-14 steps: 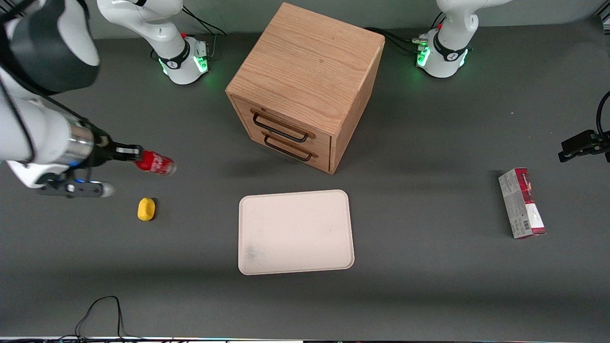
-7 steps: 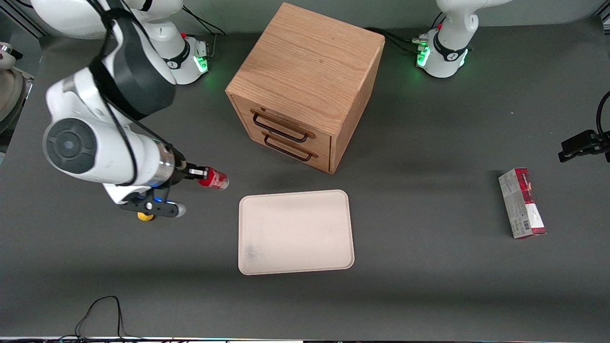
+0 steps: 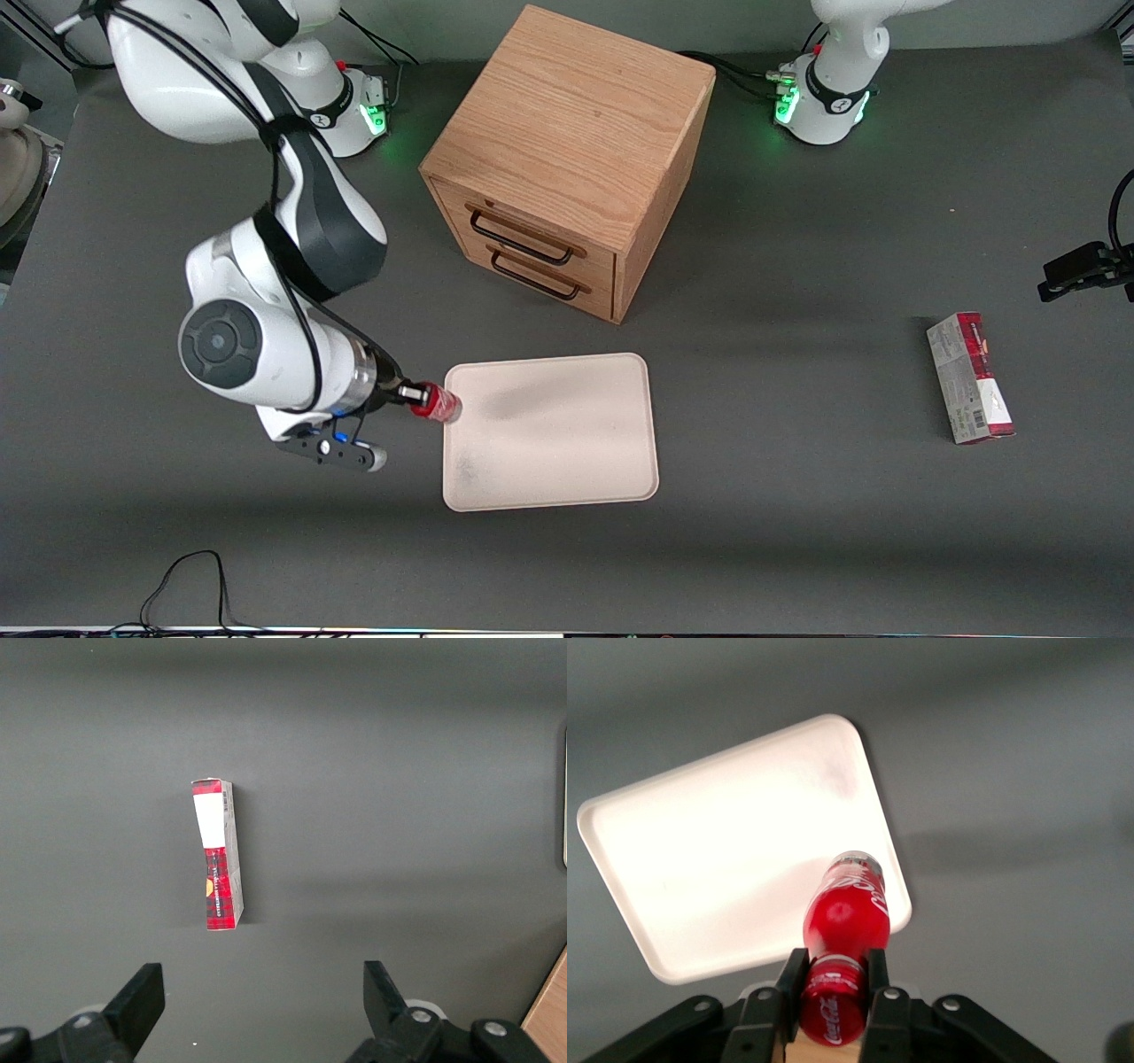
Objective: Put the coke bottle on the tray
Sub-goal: 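Carry the bottle with the right gripper over the white tray, then lower the bottle onto the tray and open the right gripper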
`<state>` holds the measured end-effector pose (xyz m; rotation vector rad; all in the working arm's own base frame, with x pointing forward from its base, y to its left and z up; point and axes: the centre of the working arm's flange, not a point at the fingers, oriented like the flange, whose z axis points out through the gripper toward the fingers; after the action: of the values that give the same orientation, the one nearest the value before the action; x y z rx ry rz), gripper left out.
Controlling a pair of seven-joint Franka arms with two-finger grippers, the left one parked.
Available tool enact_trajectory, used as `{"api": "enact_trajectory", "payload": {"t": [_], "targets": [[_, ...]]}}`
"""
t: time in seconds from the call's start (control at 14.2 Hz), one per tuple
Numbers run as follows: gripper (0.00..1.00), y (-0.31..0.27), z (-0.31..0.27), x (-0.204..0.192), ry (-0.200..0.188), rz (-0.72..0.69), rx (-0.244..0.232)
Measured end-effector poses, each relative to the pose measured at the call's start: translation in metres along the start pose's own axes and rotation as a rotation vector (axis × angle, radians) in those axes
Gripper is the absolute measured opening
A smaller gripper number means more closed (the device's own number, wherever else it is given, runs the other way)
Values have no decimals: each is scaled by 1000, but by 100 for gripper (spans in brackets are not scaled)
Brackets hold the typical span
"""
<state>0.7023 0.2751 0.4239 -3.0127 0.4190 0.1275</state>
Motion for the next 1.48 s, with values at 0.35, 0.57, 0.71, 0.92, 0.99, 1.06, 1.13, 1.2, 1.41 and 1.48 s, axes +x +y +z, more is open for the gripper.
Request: {"api": "enact_trajectory", "payload": {"t": [0.35, 0.57, 0.71, 0.92, 0.99, 1.06, 1.13, 1.2, 1.41, 1.48], "targets": [[31, -2, 37, 22, 49, 31, 14], [31, -6, 62, 29, 82, 49, -1], [31, -14, 79, 28, 91, 54, -5], [31, -18, 88, 28, 96, 53, -3], [31, -18, 87, 29, 98, 54, -2], [31, -18, 87, 29, 100, 55, -1], [31, -17, 86, 30, 103, 55, 0], [31, -18, 86, 30, 106, 55, 3], [36, -18, 86, 31, 111, 54, 3], [46, -18, 86, 31, 119, 51, -2]]}}
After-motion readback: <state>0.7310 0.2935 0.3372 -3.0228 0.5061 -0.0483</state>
